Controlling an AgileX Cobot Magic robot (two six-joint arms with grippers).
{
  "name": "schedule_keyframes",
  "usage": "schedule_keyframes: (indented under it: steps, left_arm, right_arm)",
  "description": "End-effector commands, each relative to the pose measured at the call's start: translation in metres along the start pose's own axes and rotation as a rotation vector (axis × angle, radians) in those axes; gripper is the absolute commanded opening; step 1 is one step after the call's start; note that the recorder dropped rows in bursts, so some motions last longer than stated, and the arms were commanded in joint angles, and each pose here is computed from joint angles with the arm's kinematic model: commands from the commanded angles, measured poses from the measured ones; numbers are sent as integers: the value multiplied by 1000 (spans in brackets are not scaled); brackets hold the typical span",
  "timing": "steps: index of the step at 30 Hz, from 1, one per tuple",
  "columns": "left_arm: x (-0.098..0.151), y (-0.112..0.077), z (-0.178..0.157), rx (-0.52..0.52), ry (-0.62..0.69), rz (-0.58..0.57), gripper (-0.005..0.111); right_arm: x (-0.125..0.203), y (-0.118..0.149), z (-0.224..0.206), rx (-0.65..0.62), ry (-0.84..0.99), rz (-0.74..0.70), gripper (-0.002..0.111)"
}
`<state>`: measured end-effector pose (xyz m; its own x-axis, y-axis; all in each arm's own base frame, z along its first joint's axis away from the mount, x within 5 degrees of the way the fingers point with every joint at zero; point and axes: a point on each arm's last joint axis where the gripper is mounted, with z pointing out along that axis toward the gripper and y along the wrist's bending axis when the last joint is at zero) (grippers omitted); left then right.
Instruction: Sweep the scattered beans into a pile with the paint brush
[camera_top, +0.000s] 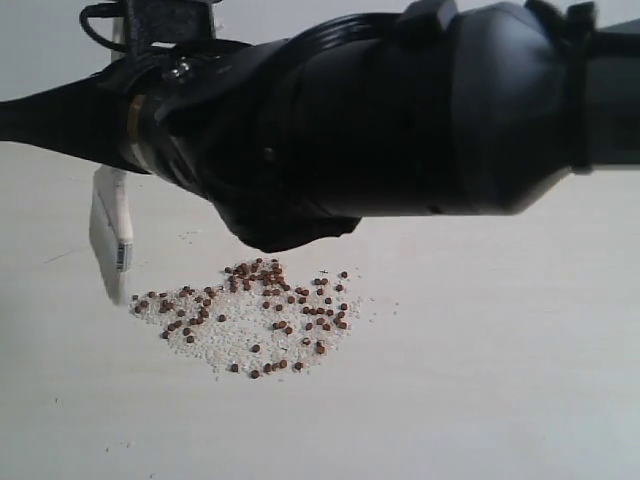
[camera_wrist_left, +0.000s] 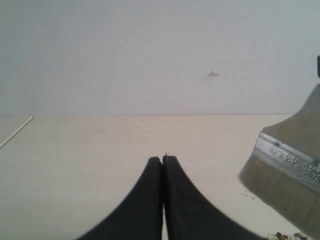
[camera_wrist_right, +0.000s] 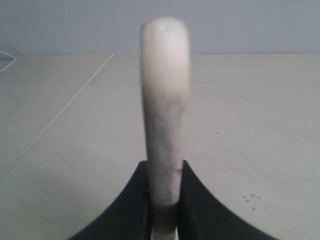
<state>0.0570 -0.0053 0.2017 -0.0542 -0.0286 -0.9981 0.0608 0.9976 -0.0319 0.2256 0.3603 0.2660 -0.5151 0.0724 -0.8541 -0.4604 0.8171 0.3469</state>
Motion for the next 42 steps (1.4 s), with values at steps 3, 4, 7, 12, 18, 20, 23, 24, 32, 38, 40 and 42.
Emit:
schedule_keyframes:
  steps: [3, 4, 7, 12, 18, 20, 23, 24, 32, 38, 40, 42]
  left_arm:
    - [1, 0, 0, 5, -3, -10, 0]
    - [1, 0, 0, 5, -3, -10, 0]
    - [1, 0, 0, 5, -3, -10, 0]
    - [1, 0, 0, 5, -3, -10, 0]
    - [1, 0, 0, 5, -3, -10, 0]
    - [1, 0, 0, 5, -3, -10, 0]
    - [1, 0, 0, 5, -3, -10, 0]
    - [1, 0, 0, 5, -3, -10, 0]
    - [1, 0, 0, 5, -3, -10, 0]
    - [1, 0, 0, 5, -3, -10, 0]
    - [1, 0, 0, 5, -3, -10, 0]
    - [1, 0, 0, 5, -3, -10, 0]
  right_arm:
    - [34, 10, 18, 88, 9, -47, 0]
    - [39, 12, 17, 113, 4, -51, 0]
    - [56, 23, 12, 166, -20, -88, 0]
    - [62, 43, 5, 144, -74, -156, 0]
    - [56, 57, 6, 130, -79, -88, 0]
    - [58, 59, 9, 135, -71, -66, 0]
    - [61, 60, 14, 138, -67, -67, 0]
    - [62, 59, 14, 144, -69, -69, 0]
    - [81, 47, 28, 244, -73, -103, 0]
    - [80, 42, 32, 259, -77, -106, 0]
    - [77, 41, 34, 265, -82, -90, 0]
    - [71, 43, 35, 256, -92, -76, 0]
